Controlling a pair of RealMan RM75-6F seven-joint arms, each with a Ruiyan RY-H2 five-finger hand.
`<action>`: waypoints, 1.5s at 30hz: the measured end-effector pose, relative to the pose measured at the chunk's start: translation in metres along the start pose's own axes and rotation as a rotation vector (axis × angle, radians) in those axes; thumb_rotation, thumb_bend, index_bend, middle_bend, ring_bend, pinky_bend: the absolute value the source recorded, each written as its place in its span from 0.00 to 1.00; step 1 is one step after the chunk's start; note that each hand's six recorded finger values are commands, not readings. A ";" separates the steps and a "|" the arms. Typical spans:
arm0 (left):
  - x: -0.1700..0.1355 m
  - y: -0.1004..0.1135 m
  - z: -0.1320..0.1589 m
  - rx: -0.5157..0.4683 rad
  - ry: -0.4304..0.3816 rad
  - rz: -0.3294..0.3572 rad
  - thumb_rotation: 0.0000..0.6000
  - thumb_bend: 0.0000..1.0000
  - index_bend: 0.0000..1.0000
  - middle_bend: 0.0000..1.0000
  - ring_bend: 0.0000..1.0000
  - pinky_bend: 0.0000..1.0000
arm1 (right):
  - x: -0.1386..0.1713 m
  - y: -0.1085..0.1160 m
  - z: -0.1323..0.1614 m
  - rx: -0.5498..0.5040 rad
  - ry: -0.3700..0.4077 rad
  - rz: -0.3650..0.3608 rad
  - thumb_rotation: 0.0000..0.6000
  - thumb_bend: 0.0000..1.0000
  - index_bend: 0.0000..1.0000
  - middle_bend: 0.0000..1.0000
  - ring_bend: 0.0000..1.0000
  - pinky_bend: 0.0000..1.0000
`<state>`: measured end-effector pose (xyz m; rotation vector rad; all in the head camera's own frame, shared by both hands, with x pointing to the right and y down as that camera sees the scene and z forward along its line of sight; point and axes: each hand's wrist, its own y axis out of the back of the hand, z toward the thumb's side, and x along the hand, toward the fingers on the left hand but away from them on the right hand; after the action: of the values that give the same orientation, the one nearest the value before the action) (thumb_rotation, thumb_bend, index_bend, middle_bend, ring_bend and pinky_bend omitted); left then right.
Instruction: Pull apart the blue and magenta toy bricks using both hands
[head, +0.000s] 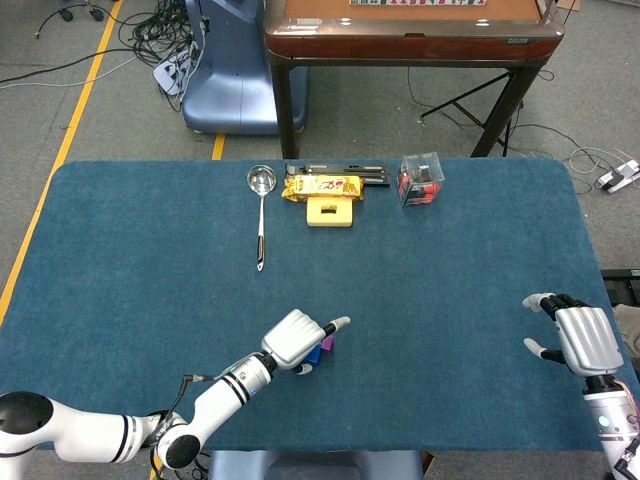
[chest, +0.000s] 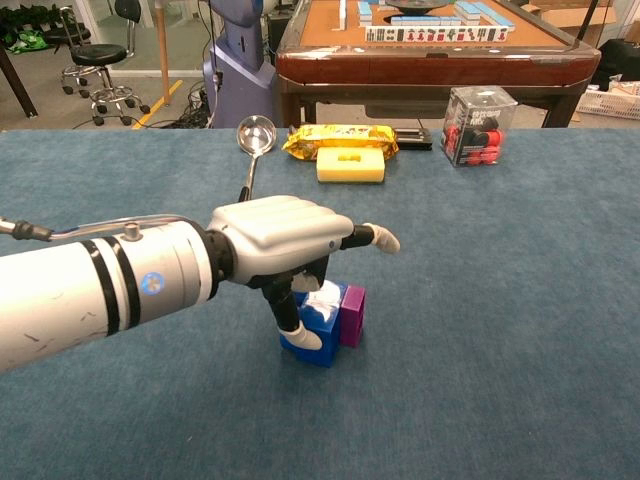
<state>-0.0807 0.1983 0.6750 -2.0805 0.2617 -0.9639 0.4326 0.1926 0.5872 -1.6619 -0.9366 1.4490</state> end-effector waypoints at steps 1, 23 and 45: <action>0.000 -0.001 0.000 0.008 0.000 -0.001 1.00 0.00 0.12 1.00 1.00 1.00 | 0.000 -0.001 0.000 -0.001 0.001 0.002 1.00 0.08 0.41 0.45 0.40 0.55; 0.008 -0.007 -0.005 0.049 0.048 -0.040 1.00 0.00 0.29 1.00 1.00 1.00 | -0.002 -0.006 0.002 -0.010 0.007 0.016 1.00 0.08 0.41 0.45 0.40 0.55; 0.008 -0.009 -0.012 0.072 0.109 -0.053 1.00 0.00 0.39 1.00 1.00 1.00 | -0.003 -0.014 0.001 -0.022 0.006 0.032 1.00 0.08 0.41 0.45 0.40 0.55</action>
<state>-0.0851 0.1930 0.6913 -1.9809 0.2255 -1.1053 0.4305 0.1970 0.6010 -1.7030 -0.9296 1.4591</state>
